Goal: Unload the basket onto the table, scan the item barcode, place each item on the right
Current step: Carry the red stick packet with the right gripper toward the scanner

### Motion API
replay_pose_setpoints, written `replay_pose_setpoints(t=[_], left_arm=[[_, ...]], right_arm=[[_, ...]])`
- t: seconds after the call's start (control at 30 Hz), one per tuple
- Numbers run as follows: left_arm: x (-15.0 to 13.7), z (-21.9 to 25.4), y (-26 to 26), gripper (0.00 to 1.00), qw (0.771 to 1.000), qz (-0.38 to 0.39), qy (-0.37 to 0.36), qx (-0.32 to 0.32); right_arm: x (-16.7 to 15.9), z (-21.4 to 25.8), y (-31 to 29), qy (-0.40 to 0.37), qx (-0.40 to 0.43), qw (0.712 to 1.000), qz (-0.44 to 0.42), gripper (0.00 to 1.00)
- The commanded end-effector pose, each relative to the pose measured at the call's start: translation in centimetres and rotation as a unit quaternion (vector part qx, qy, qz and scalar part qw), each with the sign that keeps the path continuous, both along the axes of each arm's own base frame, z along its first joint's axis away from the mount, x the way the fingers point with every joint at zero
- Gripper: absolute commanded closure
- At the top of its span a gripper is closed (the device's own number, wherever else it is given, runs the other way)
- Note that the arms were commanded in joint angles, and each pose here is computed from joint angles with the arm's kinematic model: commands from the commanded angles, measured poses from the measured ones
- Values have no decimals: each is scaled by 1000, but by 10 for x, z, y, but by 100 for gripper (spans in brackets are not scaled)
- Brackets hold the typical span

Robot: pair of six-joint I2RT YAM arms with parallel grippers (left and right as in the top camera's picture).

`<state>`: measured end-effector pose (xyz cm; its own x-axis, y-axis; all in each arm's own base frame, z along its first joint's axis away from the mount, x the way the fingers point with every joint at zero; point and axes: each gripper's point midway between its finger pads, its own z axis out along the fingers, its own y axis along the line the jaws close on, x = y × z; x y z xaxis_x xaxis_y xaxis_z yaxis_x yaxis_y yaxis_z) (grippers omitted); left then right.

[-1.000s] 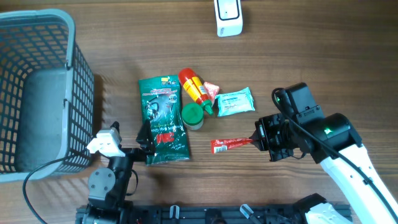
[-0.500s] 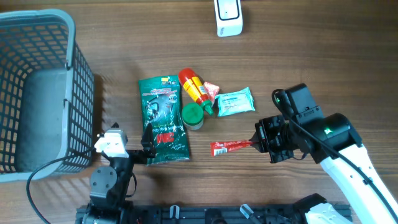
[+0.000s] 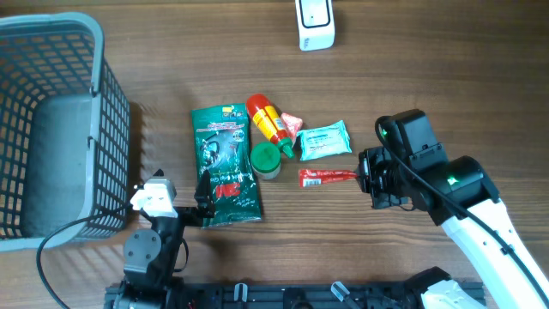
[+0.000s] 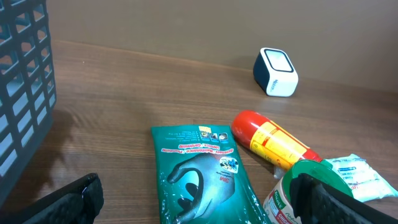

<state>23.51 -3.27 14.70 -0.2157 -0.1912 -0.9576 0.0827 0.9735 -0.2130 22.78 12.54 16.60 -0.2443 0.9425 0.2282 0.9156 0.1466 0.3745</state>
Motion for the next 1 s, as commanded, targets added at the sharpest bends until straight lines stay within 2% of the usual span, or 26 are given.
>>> replay_pose_setpoints(t=[0.0, 0.1, 0.2, 0.3, 0.33, 0.43, 0.47, 0.53, 0.67, 0.8, 0.97], left_arm=[[0, -1, -1, 0, 1000, -4, 0, 9], [0, -1, -1, 0, 1000, -4, 0, 9], [0, -1, -1, 0, 1000, -4, 0, 9], [0, -1, -1, 0, 1000, -4, 0, 9], [0, -1, -1, 0, 1000, -4, 0, 9], [0, -1, -1, 0, 1000, -4, 0, 9], [0, -1, -1, 0, 1000, -4, 0, 9], [0, -1, -1, 0, 1000, -4, 0, 9], [0, -1, -1, 0, 1000, -4, 0, 9], [0, -1, -1, 0, 1000, -4, 0, 9], [0, -1, -1, 0, 1000, -4, 0, 9]], right_arm=[[4, 1, -8, -15, -24, 1000, -3, 96], [7, 1, -11, -20, -32, 999, -8, 96], [19, 1, -38, -50, -106, 992, -38, 89], [34, 7, -38, -93, -132, 987, 5, 85], [46, 12, -38, -119, -141, 983, 12, 95], [89, 27, -37, -205, -186, 961, 32, 96], [101, 24, -36, -217, -212, 951, 58, 96], [110, 17, -30, -219, -215, 949, 72, 96], [161, 14, -6, -288, -229, 922, 123, 96], [214, 32, 9, -385, -214, 894, 90, 96], [279, 28, 3, -477, -192, 857, 30, 96]])
